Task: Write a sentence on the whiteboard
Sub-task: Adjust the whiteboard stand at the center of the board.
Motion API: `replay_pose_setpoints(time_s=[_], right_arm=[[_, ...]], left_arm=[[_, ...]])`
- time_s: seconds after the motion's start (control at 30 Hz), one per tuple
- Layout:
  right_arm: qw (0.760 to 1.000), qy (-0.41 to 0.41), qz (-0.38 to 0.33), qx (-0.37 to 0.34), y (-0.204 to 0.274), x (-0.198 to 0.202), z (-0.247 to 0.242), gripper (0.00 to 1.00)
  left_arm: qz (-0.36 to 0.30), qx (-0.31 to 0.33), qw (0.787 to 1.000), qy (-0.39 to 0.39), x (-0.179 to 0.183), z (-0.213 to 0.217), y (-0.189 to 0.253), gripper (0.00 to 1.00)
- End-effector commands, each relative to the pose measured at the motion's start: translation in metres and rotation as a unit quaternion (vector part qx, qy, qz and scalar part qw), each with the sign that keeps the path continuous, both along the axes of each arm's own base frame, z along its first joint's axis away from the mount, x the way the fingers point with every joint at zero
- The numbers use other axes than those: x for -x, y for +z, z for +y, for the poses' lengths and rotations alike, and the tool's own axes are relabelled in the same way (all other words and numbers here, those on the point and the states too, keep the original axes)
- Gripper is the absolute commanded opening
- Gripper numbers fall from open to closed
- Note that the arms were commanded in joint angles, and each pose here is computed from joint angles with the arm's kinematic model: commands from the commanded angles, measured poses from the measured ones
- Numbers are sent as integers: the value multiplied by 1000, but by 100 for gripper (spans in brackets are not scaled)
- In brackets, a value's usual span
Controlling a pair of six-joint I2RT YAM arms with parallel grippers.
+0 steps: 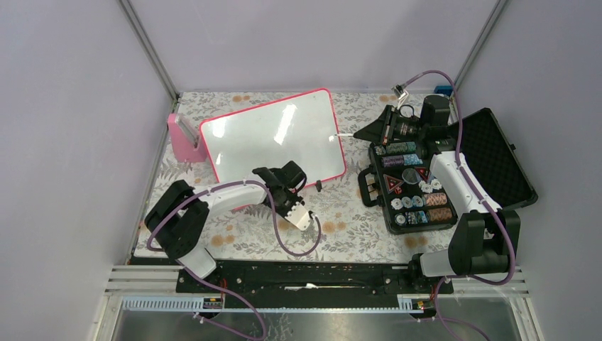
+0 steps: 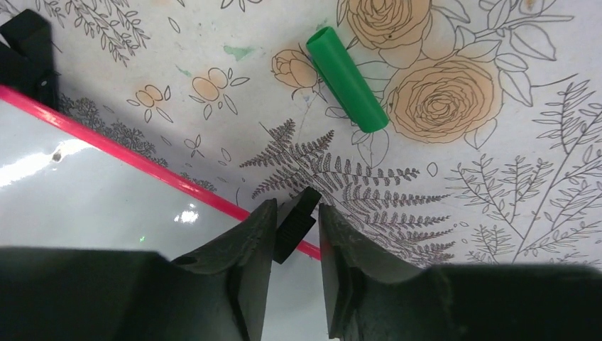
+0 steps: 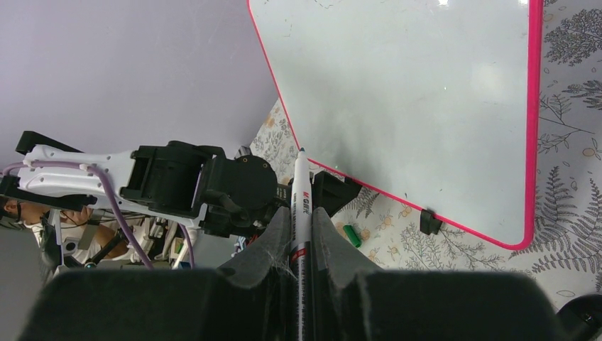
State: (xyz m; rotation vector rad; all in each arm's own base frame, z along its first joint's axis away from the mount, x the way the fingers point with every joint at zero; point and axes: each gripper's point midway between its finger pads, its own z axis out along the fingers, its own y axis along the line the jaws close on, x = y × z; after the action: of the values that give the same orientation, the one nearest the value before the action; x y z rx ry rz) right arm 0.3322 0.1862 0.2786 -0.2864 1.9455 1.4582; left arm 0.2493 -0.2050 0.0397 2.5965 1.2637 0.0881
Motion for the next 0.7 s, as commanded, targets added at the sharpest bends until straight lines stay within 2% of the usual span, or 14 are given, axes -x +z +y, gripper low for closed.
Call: replay_pose_setpoints(time_s=[0.0,0.37,0.67], right_arm=[[1000,13,-23,-6,10,3,0,0],[1000,14,-19,-7,9,1,1,0],[1000,14,-17,-6,7,1,1,0]], left_arm=[[-14,1,1000,-25,-8,-6,-2,28],[0,9,999,-43,7,-28,-9,0],[7,12,998,-58,24,-43,-10,0]])
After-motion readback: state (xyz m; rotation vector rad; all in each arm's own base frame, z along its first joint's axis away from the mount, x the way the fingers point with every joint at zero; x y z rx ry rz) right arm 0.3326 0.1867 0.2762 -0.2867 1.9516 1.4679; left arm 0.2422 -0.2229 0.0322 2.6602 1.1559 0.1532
